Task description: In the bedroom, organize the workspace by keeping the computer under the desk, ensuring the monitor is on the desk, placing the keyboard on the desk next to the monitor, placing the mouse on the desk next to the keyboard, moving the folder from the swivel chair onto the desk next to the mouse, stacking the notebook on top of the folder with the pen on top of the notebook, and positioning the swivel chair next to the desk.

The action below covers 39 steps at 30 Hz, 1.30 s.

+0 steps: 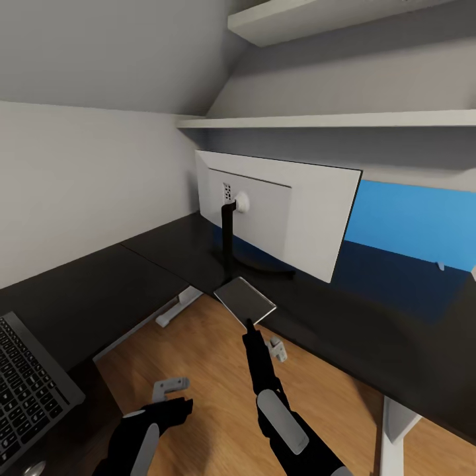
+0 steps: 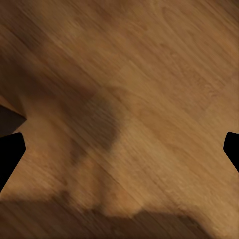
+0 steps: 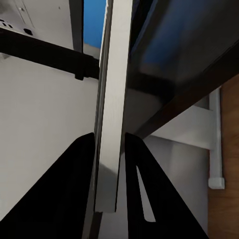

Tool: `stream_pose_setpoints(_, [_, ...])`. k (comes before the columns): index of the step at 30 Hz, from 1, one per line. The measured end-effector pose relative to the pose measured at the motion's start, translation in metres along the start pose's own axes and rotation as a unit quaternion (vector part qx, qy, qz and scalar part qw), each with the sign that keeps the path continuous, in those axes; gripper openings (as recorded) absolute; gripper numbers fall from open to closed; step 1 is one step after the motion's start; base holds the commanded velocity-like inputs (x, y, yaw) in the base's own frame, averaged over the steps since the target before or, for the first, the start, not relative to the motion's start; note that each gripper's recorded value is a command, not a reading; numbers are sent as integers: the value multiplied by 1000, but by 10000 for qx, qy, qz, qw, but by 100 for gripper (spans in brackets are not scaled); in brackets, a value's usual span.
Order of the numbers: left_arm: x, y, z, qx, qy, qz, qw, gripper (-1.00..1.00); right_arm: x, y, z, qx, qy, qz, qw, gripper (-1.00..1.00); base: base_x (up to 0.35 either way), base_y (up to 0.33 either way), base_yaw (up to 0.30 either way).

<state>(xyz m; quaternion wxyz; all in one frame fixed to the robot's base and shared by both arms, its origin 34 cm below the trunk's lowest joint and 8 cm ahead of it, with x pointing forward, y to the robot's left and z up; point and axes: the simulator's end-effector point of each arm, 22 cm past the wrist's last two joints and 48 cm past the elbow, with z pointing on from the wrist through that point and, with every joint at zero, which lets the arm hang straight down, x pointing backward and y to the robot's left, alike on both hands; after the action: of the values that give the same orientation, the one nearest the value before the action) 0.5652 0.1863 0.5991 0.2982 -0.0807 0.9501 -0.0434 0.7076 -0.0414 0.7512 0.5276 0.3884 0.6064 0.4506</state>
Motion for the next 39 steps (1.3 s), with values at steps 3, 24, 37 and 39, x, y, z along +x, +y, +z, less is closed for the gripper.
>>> stream_pose_setpoints(3, [4, 1, 2, -17, 51, 6, 10000, 100, 0, 0, 0, 1, 4, 2, 10000, -100, 0, 0, 0])
stream_pose_setpoints(24, [91, 25, 48, -334, 16, -195, 9993, 100, -4, 19, 2, -173, -44, 88, 9998, -100, 0, 0, 29])
stream_pose_setpoints(37, [125, 57, 41, -571, -169, -194, 9980, 100, 4, 26, -1, -197, 43, 64, 9998, -100, 0, 0, 103])
stream_pose_setpoints(39, [126, 58, 40, -580, -192, -198, 9979, 100, 4, 26, -1, -179, 47, 60, 9998, -100, 0, 0, 131])
